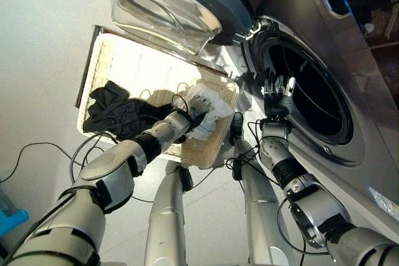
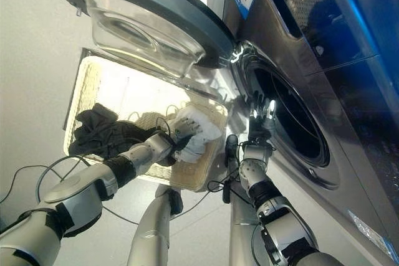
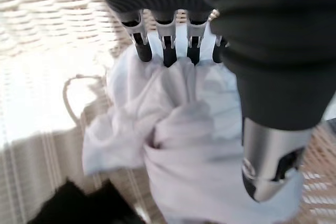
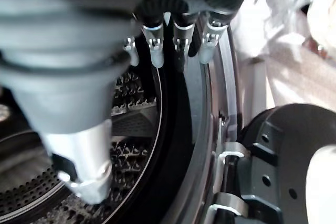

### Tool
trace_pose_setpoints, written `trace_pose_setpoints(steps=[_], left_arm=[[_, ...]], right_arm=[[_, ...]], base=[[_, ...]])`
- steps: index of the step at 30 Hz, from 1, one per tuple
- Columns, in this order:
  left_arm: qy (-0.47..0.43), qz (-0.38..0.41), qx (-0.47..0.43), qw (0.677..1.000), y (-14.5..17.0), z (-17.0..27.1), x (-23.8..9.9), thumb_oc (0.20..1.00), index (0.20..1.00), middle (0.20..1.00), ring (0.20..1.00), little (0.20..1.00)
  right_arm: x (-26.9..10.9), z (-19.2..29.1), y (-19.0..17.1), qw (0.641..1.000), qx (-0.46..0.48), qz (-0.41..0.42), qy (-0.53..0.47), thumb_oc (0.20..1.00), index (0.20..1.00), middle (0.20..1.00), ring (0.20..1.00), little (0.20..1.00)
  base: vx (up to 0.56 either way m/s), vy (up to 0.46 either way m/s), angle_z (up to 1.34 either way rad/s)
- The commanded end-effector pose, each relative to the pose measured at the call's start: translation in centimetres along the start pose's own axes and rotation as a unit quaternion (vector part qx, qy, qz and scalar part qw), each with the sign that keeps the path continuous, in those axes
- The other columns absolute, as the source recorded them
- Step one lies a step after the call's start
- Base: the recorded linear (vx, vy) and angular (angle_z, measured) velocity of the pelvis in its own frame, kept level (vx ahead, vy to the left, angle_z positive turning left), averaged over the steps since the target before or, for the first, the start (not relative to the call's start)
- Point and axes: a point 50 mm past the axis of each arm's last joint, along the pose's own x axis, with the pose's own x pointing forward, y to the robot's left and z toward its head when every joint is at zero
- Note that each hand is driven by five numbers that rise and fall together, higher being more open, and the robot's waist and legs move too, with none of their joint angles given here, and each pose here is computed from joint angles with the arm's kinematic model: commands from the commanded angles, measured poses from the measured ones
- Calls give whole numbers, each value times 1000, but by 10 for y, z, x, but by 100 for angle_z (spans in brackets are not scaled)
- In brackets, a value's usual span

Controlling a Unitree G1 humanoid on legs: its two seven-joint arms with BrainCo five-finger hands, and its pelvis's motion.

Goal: Put the clothes into the washing machine.

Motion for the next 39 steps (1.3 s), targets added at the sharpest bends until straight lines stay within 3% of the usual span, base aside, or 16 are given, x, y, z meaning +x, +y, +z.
trace_pose_setpoints(steps=[1, 7, 17, 18, 19, 20, 30, 34, 35, 39], left_arm=[[-30, 23, 94, 995, 3, 2, 1, 1000, 1000, 1000, 1000, 1000], [-69, 17, 260, 963, 0, 4, 2, 1000, 1000, 1000, 1000, 1000], [-27, -28, 268, 963, -7, -8, 4, 1000, 1000, 1000, 1000, 1000], [-35, -43, 264, 963, -10, -8, 4, 900, 900, 900, 900, 900], [-36, -44, 263, 963, -10, -7, 4, 680, 680, 680, 680, 680], [-44, -46, 259, 964, -11, -6, 4, 200, 200, 200, 200, 200], [-95, 26, 204, 974, -3, -7, 2, 200, 200, 200, 200, 200], [-57, 79, 94, 991, 4, -19, 1, 200, 200, 200, 200, 200], [-25, 112, 24, 993, 7, -27, -1, 200, 200, 200, 200, 200], [15, 153, -78, 985, 4, -40, -6, 200, 200, 200, 200, 200]], right_arm=[[-1, 1, 11, 998, 38, 36, -25, 1000, 1000, 1000, 1000, 1000], [-2, 2, 8, 996, 72, 49, -33, 1000, 1000, 1000, 1000, 1000], [-4, -1, 8, 991, 110, 61, -45, 1000, 1000, 1000, 1000, 1000], [-5, -3, 7, 990, 120, 53, -42, 1000, 1000, 1000, 1000, 1000], [-5, -3, 7, 990, 120, 52, -42, 1000, 1000, 1000, 1000, 1000], [-5, -3, 6, 990, 121, 51, -43, 1000, 1000, 1000, 1000, 1000], [1, 3, 5, 990, 119, 51, -48, 1000, 1000, 1000, 1000, 1000], [2, 7, 3, 992, 106, 53, -51, 1000, 1000, 1000, 1000, 1000], [3, 12, 2, 993, 91, 52, -55, 1000, 1000, 1000, 1000, 1000], [6, 18, 1, 996, 63, 44, -52, 1000, 1000, 1000, 1000, 1000]], base=[[-6, -53, -3], [0, -54, -2], [-5, -45, 3], [-5, -43, 4], [-2, -43, 1], [0, 0, 0], [-1, -6, 1], [0, 0, 0], [0, 0, 0], [-6, 9, 1]])
